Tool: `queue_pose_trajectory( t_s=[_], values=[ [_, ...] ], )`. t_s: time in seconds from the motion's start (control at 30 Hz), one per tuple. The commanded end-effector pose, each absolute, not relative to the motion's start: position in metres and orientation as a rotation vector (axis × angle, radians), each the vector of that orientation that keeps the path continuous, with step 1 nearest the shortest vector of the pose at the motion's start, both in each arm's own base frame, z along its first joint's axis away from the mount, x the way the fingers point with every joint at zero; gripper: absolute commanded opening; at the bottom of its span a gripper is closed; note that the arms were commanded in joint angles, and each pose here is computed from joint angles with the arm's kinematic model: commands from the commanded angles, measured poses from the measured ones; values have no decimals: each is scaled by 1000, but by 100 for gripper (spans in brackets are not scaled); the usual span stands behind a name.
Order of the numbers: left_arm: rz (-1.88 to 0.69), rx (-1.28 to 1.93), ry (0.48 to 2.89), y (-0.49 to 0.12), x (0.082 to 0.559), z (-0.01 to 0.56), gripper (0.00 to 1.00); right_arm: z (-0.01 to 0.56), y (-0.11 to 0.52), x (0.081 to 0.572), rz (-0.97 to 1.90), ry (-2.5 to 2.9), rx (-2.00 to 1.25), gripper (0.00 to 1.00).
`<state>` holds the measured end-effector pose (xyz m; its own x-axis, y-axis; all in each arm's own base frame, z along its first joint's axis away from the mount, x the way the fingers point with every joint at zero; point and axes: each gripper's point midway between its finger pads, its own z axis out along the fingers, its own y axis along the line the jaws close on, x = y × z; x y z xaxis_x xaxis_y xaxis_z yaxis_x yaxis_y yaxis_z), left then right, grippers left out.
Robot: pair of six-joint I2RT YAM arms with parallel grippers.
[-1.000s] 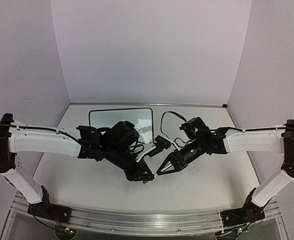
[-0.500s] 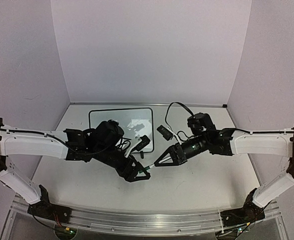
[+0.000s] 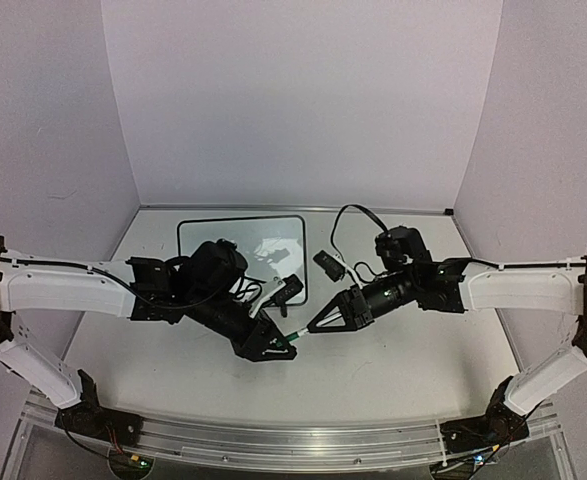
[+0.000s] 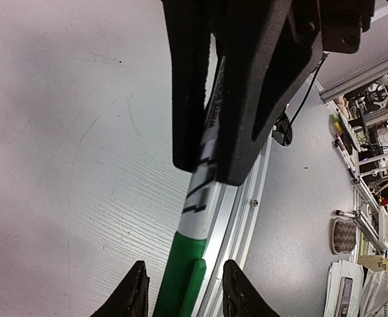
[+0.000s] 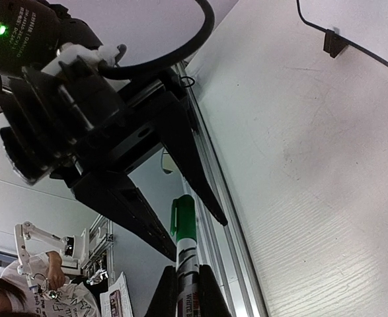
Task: Write a sentence on the whiteboard
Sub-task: Open the pen cap from the whiteboard marker, then place the pen cap at the center of the board.
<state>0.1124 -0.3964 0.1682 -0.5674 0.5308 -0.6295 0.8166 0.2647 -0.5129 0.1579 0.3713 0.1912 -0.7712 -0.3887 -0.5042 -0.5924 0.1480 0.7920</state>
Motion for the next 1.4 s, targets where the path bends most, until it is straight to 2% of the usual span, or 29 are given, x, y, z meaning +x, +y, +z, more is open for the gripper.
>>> queue_pose_trajectory(
  t_s=[0.0,0.1,0.2,0.37,0.7,1.0,1.23,1.37],
  values=[
    [-1246,1280,2118,-403,111,192,35,201,371,149,1735,2182,-1011,0],
    [-1244,1294,2117,-405,111,191,31,201,372,148,1744,2185,-1015,0],
    [-1254,1308,2114,-406,109,191,17,202,372,146,1767,2178,-1036,0],
    [-1296,1352,2080,-406,102,192,1,199,371,143,1772,2171,-1057,0],
    [-1256,1383,2098,-390,96,181,0,208,363,155,1735,2132,-1031,0],
    [-1191,1364,2157,-376,96,165,0,215,327,175,1765,2109,-952,0],
    [-1079,1281,2237,-362,106,147,0,219,304,179,1699,2132,-903,0],
    [-935,1159,2365,-350,126,119,0,216,300,185,1613,2177,-840,0]
  ],
)
